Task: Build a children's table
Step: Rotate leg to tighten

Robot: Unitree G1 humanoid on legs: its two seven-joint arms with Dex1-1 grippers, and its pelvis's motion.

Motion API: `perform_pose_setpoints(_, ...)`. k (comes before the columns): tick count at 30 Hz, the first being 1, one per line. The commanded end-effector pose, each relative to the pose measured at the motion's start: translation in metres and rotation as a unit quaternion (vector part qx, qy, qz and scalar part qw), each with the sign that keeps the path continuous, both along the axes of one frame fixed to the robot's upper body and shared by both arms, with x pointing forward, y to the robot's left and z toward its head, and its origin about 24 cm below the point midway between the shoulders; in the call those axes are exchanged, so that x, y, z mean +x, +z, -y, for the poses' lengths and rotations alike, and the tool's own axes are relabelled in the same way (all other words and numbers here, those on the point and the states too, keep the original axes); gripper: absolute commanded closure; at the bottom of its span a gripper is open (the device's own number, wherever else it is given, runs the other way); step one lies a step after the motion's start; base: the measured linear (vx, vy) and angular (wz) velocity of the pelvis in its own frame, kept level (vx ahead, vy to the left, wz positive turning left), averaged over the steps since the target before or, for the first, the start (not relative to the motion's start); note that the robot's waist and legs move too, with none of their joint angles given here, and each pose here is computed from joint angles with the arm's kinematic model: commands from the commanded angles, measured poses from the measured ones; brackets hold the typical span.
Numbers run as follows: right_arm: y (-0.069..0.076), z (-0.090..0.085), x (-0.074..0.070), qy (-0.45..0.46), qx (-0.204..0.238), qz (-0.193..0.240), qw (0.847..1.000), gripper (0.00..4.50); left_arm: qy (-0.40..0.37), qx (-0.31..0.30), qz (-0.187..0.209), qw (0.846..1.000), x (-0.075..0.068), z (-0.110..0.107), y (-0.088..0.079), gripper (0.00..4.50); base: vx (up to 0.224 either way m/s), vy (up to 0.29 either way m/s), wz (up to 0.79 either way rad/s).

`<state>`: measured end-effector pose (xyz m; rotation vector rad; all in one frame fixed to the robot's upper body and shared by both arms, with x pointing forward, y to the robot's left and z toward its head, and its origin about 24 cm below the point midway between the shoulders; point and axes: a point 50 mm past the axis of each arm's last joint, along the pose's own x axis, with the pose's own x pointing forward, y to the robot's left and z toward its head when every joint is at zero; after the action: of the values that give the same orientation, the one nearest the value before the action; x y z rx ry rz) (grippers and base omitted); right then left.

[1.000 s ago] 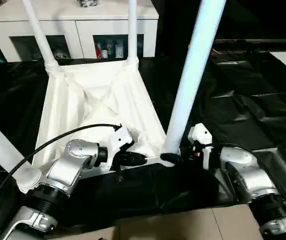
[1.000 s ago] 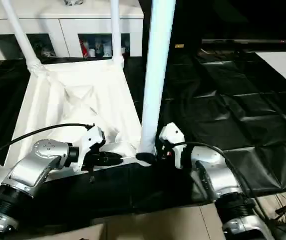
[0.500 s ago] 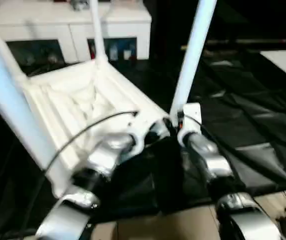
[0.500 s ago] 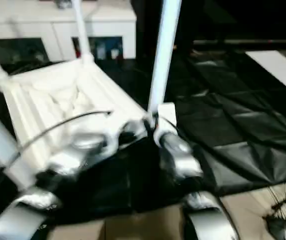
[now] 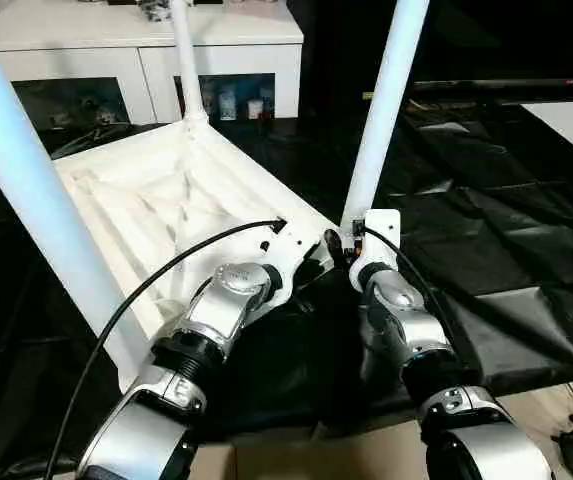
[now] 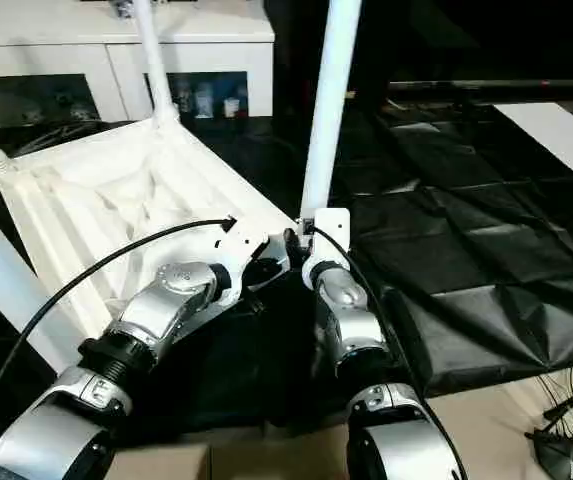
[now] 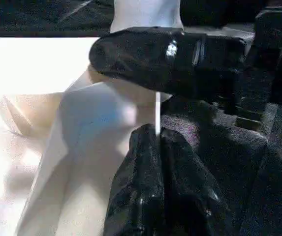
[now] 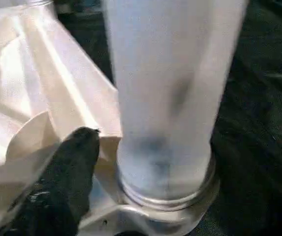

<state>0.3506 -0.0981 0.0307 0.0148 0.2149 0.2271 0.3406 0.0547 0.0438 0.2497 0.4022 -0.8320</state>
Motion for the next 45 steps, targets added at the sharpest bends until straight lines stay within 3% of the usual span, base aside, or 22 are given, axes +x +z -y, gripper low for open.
perform_pose_setpoints(1,0.008,-0.004,0.000,0.040,-0.022,0.029,0.999,0.60,-0.016,0.005,-0.023,1.000,-0.008,-0.001,-0.013,4.50,0.000,0.000,0.00)
perform_pose_setpoints(7,0.019,0.029,-0.008,0.153,-0.061,0.072,0.984,0.60,-0.041,0.002,-0.020,0.999,-0.010,-0.017,-0.012,4.50,0.000,0.000,0.00)
perform_pose_setpoints(11,0.025,0.044,-0.015,0.215,-0.041,0.076,0.973,0.60,-0.071,-0.008,-0.023,0.997,-0.014,-0.023,-0.011,4.50,0.000,0.000,0.00)
perform_pose_setpoints(16,0.024,0.063,-0.032,0.318,-0.048,0.048,0.946,0.60,-0.150,-0.023,-0.032,0.988,-0.027,-0.035,-0.007,4.50,0.000,0.000,0.00)
perform_pose_setpoints(19,0.024,0.066,-0.039,0.361,-0.047,0.038,0.931,0.60,-0.197,-0.038,-0.036,0.979,-0.036,-0.040,-0.001,4.50,0.000,0.000,0.00)
perform_pose_setpoints(24,0.020,0.066,-0.044,0.385,-0.049,0.021,0.921,0.60,-0.226,-0.038,-0.046,0.972,-0.042,-0.044,0.002,4.50,0.000,0.000,0.00)
perform_pose_setpoints(37,0.013,0.055,-0.045,0.408,-0.050,0.000,0.912,0.60,-0.230,-0.038,-0.050,0.971,-0.045,-0.045,0.004,4.50,0.000,0.000,0.00)
perform_pose_setpoints(38,0.013,0.055,-0.045,0.410,-0.054,0.000,0.910,0.86,-0.230,-0.037,-0.051,0.971,-0.045,-0.046,0.004,4.50,0.000,0.000,0.00)
perform_pose_setpoints(45,0.010,0.057,-0.047,0.412,-0.053,-0.008,0.910,1.38,-0.227,-0.034,-0.052,0.972,-0.044,-0.047,0.004,4.50,0.000,0.000,0.00)
